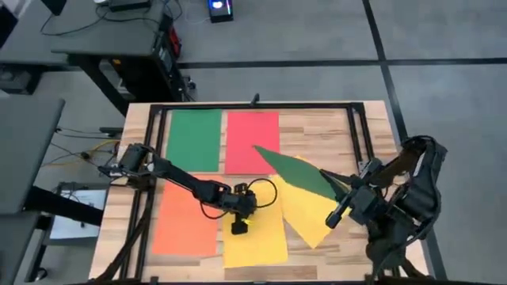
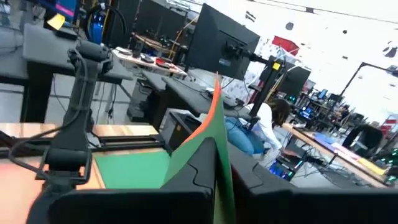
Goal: Organize paper
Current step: Stack the orange paper on top of the orange paper
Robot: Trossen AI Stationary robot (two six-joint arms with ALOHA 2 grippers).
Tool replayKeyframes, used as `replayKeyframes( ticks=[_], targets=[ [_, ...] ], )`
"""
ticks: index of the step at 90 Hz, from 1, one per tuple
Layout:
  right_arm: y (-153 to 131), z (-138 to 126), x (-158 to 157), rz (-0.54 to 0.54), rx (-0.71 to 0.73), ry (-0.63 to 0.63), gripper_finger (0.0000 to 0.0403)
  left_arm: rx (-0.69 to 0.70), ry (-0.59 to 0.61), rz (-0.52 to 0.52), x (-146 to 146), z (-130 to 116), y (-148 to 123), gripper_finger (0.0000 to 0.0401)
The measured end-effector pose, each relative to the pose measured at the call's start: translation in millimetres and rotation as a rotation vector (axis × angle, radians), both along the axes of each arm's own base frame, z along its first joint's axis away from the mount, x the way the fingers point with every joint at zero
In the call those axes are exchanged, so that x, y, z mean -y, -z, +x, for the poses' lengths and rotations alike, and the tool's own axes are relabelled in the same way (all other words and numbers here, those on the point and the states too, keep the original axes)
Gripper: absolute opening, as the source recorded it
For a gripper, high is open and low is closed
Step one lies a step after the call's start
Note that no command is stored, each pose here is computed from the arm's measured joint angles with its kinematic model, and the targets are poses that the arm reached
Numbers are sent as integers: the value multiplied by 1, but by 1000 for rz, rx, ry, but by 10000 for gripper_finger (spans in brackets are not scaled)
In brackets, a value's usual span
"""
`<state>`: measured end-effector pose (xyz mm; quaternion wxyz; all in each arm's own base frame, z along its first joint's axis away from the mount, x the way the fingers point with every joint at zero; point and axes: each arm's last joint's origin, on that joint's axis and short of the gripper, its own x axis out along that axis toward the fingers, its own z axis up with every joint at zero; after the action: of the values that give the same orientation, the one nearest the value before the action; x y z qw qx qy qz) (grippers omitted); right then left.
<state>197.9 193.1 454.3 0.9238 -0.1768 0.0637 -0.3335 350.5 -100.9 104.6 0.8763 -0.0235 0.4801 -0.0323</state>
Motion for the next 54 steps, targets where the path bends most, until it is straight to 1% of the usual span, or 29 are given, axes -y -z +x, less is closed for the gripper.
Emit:
replayKeyframes(
  ticks=[12, 34, 54],
  targets=[
    [1, 2, 3, 4, -23, 0, 0, -2, 4, -6, -2, 1, -2, 0],
    [5, 9, 10, 76, -95, -30, 0, -4, 14, -1, -2, 0, -2, 0],
    [8, 17, 21, 135, -140, -22, 0, 42, 24, -8, -2, 0, -15, 0]
  ],
)
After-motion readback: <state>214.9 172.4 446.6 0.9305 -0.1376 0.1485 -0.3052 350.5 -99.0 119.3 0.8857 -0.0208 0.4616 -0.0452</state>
